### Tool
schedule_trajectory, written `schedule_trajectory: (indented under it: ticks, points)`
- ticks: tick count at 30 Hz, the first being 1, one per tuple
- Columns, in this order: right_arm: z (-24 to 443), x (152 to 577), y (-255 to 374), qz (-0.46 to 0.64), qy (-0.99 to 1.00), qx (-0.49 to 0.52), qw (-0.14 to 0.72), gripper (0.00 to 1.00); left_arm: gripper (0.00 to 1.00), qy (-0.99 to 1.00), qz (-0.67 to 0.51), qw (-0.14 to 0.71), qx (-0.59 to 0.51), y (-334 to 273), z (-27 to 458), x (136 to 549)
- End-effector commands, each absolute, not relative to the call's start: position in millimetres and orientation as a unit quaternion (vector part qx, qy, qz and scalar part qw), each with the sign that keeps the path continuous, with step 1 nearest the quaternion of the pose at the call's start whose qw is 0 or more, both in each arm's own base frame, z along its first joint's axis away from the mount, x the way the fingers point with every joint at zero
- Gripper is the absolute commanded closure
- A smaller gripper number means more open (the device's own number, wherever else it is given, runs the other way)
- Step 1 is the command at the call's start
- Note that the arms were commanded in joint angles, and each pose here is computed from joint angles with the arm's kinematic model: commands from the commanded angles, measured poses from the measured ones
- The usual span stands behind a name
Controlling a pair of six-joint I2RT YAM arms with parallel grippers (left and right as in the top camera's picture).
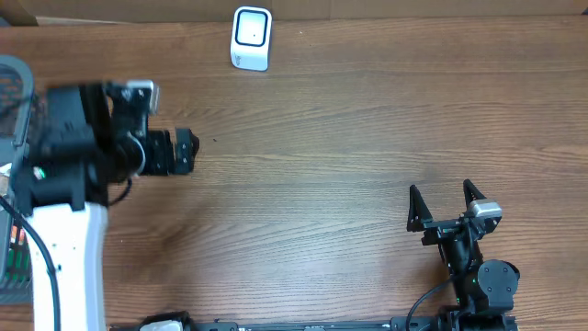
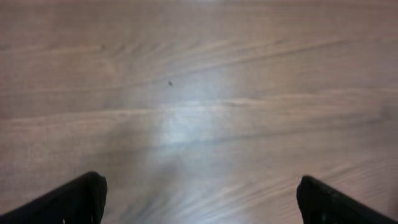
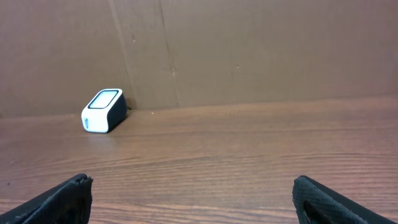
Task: Scan the item barcode
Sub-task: 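Move the left gripper over the grey basket and lower into it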
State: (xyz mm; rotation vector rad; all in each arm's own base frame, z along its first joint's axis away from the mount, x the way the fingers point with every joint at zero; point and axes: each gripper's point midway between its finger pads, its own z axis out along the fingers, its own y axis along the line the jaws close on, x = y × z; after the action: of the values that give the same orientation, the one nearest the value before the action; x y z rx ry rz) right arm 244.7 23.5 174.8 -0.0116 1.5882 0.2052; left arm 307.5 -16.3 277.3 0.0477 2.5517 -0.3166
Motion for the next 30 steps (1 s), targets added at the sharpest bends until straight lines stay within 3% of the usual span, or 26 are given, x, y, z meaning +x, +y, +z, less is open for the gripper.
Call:
schedule_trajectory:
  ticks: [1,11,17,24,30]
  points:
    - [172.4,245.0,22.7,0.09,0.712,-0.003,0.697,0.0,0.0,0.94,-0.147,0.304,0.045,-28.3,318.0,317.9]
    - [172.2,245.1,22.6,0.09,0.712,-0.003,0.697,0.0,0.0,0.934,-0.149,0.326,0.011,-20.4,337.9,325.3]
    - [172.2,245.1,22.7,0.09,0.712,-0.003,0.697,0.0,0.0,0.914,-0.075,0.334,-0.217,75.6,341.4,317.5]
    - [172.2,245.1,22.7,0.09,0.712,-0.003,0.697,0.0,0.0,0.792,-0.038,0.353,-0.497,209.0,344.4,265.3]
    - [172.2,244.8,25.3,0.094,0.712,-0.007,0.696,0.0,0.0,0.737,-0.015,0.319,-0.596,273.2,316.0,237.1]
